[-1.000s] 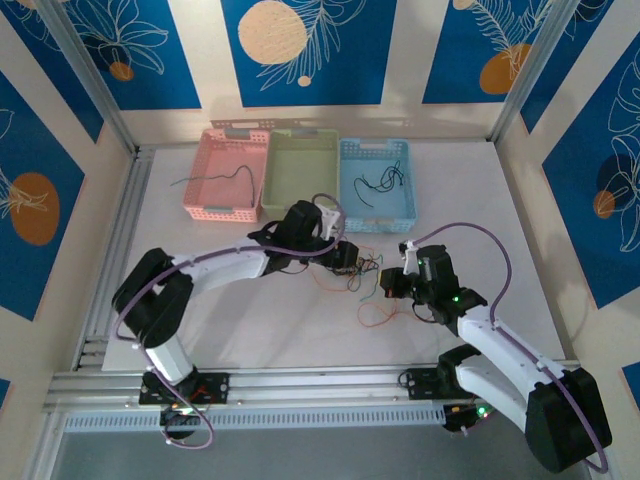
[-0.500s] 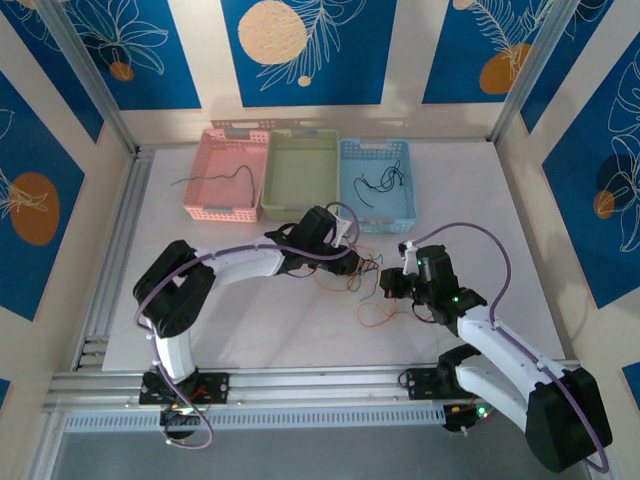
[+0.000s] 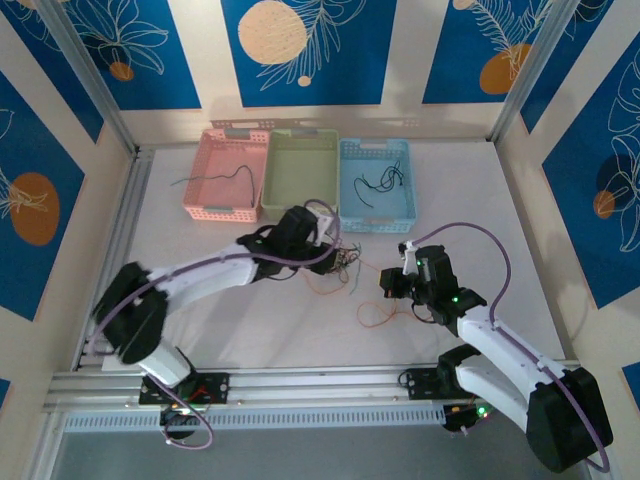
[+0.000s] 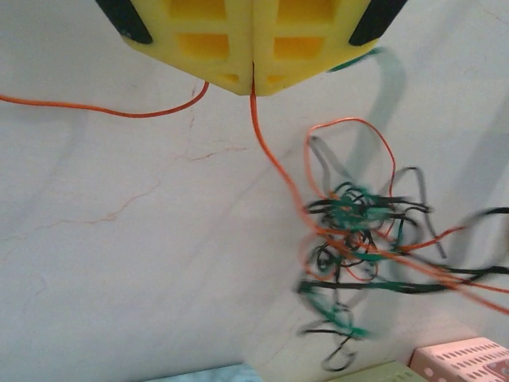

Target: Untangle the cables

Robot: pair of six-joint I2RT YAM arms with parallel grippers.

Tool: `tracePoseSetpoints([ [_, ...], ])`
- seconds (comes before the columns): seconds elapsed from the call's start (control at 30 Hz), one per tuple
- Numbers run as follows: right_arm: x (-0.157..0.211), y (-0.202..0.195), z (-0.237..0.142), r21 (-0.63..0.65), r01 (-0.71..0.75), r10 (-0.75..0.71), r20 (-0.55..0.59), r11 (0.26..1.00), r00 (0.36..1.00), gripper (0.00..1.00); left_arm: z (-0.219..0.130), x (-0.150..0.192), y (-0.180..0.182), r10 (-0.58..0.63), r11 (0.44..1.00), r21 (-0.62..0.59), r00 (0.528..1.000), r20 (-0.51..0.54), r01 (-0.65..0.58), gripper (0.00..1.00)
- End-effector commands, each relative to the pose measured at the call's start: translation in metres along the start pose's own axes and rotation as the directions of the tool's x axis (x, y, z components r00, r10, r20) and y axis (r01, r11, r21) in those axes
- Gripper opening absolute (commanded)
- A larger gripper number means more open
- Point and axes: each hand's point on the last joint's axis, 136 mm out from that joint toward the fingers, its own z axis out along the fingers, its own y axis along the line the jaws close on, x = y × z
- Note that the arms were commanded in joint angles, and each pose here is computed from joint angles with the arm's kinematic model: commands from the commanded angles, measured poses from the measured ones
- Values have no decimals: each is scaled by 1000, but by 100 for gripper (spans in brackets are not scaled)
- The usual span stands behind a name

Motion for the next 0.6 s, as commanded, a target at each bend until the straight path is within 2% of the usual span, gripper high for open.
tracePoseSetpoints([
  [0.0,-7,1,-2,12,27,-28,29,1000,999,0,-49,2,33,-28,994,-109,999,41,32,0],
  [0.17,-8,-3,-3,42,23,-25,35,999,999,0,-134,11,85,-107,951,-277,987,123,137,0],
  [0.33,-9,-9,-3,73,11,-14,45,997,999,0,-219,17,123,-99,865,-466,974,204,185,0],
  [0.5,-11,-13,-3,95,-2,-3,51,995,999,0,-267,19,141,-71,773,-606,975,209,186,0],
  [0.57,-11,-13,-3,91,-2,-3,50,996,999,0,-272,17,141,-61,773,-606,973,222,187,0],
])
